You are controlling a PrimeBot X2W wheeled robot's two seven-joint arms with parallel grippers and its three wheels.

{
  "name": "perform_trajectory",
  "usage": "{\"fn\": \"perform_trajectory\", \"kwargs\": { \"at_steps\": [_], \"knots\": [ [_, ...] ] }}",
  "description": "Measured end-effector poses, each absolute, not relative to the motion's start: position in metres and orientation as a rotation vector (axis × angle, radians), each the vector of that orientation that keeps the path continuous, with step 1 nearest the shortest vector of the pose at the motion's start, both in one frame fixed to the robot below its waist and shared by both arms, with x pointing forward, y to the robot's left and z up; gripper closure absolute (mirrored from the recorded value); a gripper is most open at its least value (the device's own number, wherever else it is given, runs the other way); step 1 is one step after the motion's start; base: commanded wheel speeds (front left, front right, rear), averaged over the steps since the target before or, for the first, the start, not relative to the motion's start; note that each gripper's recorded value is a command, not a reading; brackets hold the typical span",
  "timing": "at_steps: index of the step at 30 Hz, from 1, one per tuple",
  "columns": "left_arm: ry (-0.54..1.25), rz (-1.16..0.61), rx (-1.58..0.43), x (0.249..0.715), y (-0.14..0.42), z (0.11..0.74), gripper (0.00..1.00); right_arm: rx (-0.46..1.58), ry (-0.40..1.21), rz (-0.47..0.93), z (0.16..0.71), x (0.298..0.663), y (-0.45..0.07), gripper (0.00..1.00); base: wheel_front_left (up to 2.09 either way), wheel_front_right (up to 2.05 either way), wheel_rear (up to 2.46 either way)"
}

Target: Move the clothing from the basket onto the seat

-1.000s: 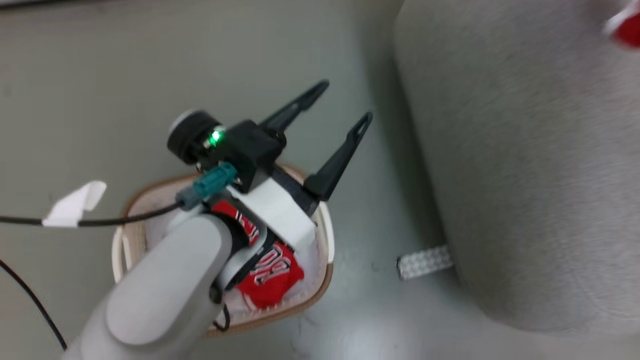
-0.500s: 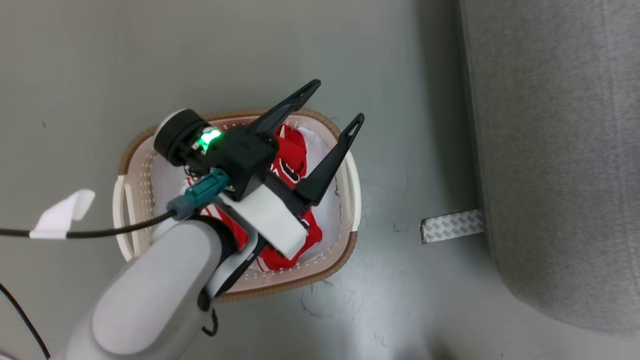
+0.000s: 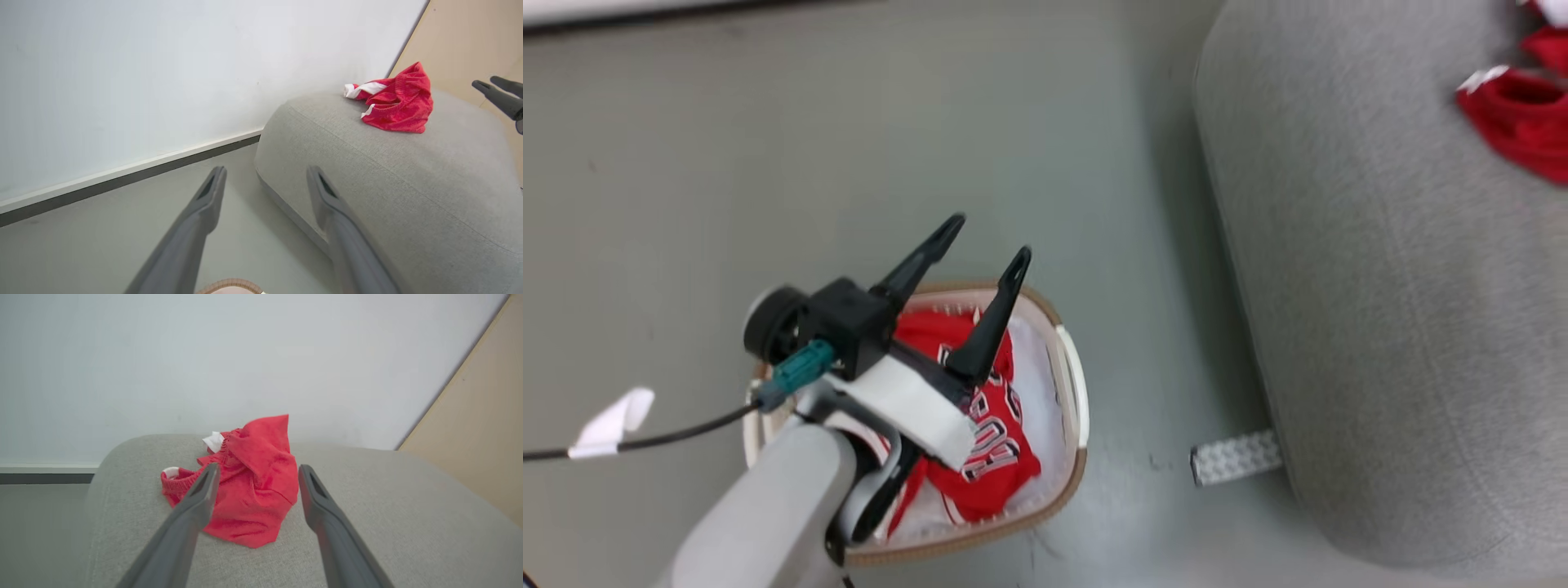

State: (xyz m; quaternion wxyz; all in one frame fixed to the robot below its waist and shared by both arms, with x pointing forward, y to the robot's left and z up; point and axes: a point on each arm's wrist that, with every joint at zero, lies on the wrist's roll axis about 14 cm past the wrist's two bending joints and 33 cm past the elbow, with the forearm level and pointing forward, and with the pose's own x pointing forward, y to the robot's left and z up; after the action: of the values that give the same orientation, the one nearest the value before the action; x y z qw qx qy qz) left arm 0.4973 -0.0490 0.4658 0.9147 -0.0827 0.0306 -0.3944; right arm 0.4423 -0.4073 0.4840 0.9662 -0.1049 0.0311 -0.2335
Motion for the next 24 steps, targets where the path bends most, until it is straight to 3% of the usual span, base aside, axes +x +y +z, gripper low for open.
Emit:
{"fn": "perform_trajectory", "kwargs": {
  "at_steps": [9,24],
  "knots": [
    [0.009,-0.598,-0.166,0.470,0.002,0.493,0.00,-0.184,-0.098,-0.285,0.532,0.414,-0.337,0.00,0.00,0.00,0.00],
    [-0.031,-0.264,-0.149,0.403,0.103,0.509,0.00,0.036,-0.124,-0.008,0.522,0.380,-0.213,0.00,0.00,0.00,0.00]
  ]
}}
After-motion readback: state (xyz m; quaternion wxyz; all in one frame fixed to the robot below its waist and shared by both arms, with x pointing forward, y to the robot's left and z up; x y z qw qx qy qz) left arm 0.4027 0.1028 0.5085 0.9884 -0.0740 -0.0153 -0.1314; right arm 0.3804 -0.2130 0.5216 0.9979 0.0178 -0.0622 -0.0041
